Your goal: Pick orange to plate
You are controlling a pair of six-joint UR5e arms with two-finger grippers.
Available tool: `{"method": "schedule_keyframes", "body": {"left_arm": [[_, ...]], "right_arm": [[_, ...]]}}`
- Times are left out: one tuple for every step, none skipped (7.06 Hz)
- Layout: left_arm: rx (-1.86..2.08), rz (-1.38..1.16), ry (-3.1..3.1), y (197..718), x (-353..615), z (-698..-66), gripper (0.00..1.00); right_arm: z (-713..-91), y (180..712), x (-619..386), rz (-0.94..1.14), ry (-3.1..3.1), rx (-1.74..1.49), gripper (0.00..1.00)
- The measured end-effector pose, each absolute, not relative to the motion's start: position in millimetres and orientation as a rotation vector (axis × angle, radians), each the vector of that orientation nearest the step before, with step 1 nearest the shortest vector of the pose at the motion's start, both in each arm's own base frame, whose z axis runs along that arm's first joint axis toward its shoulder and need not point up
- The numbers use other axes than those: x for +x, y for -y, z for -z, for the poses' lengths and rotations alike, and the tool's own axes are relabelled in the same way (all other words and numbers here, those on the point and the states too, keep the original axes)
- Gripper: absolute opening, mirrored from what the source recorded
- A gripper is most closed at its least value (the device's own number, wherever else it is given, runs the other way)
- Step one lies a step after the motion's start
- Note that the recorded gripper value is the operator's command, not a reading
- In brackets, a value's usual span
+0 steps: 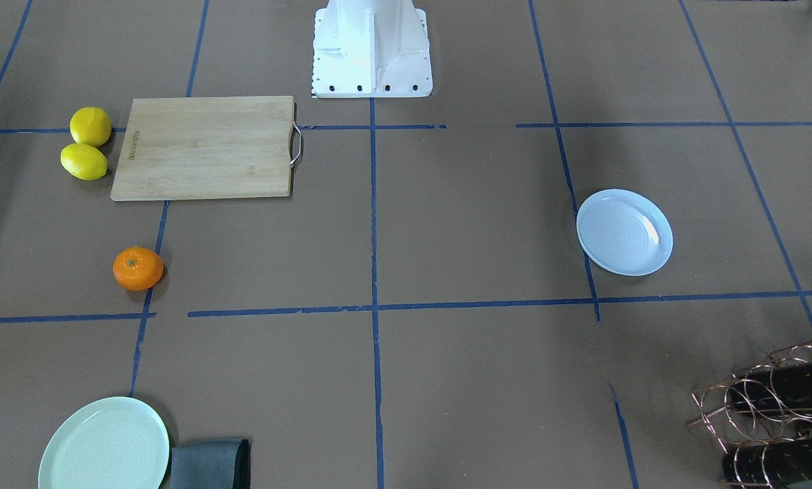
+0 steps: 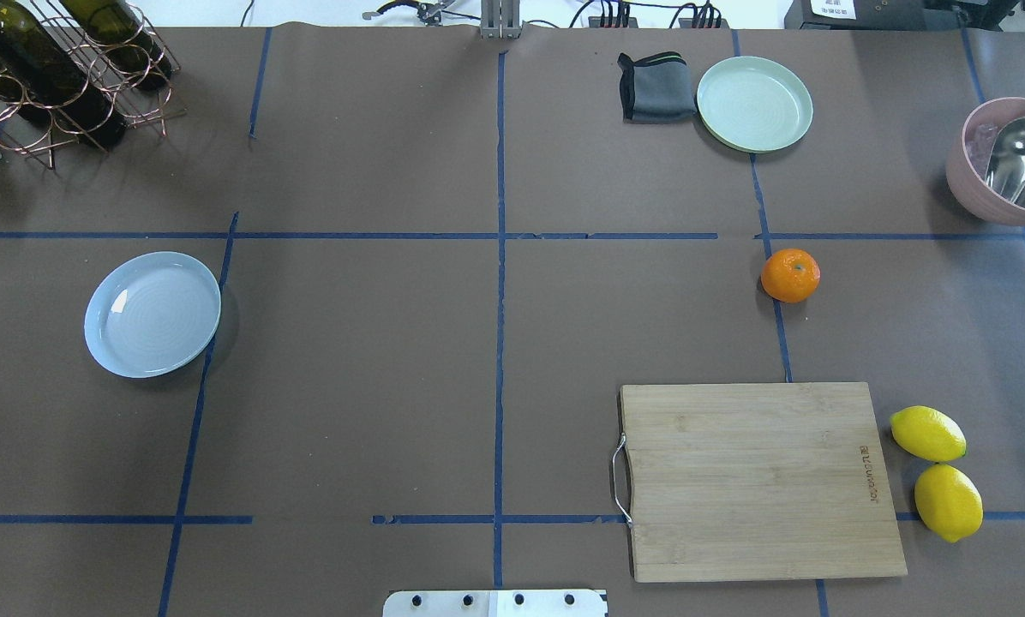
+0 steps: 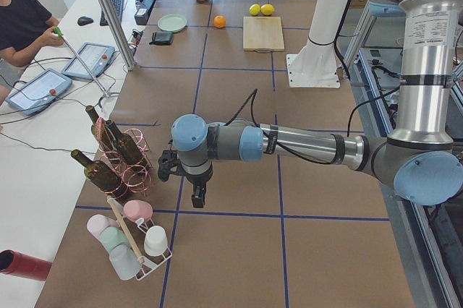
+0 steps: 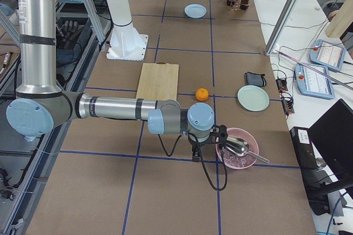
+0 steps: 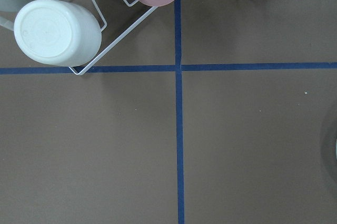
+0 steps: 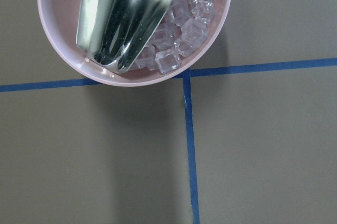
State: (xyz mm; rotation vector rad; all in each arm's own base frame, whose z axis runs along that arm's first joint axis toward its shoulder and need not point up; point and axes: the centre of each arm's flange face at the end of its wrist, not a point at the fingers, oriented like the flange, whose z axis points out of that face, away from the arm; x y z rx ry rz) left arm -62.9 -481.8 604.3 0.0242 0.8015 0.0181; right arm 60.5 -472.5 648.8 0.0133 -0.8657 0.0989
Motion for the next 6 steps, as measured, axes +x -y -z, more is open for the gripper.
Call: {"method": "schedule_keyframes", "body": {"left_arm": [[0.029, -0.021, -0.801, 483.9, -62.6, -602.5, 1.00], [0.055, -0.034, -0.801, 489.1, -61.8, -599.2, 1.00], [0.111, -0.060, -0.801, 496.1, -60.3, -600.5, 1.00], [0.187, -0.106, -0.801, 507.1, -53.0, -611.1, 1.00], [0.256, -0.156, -0.804, 517.2, -39.8, -626.1, 1.00], [0.296, -0.194, -0.811, 524.3, -22.2, -633.3, 1.00]], "right_arm": [[-648.6, 472.7, 60.7, -0.100, 0.866, 0.014, 1.00], [-646.6, 473.4, 60.9, -0.103, 0.867, 0.018, 1.00], [-641.7, 475.2, 60.8, -0.106, 0.870, 0.024, 1.00], [-634.0, 477.3, 60.7, -0.107, 0.871, 0.037, 1.00], [-624.0, 480.1, 59.4, -0.105, 0.872, 0.051, 1.00], [-609.2, 490.3, 57.0, -0.098, 0.875, 0.071, 1.00]]}}
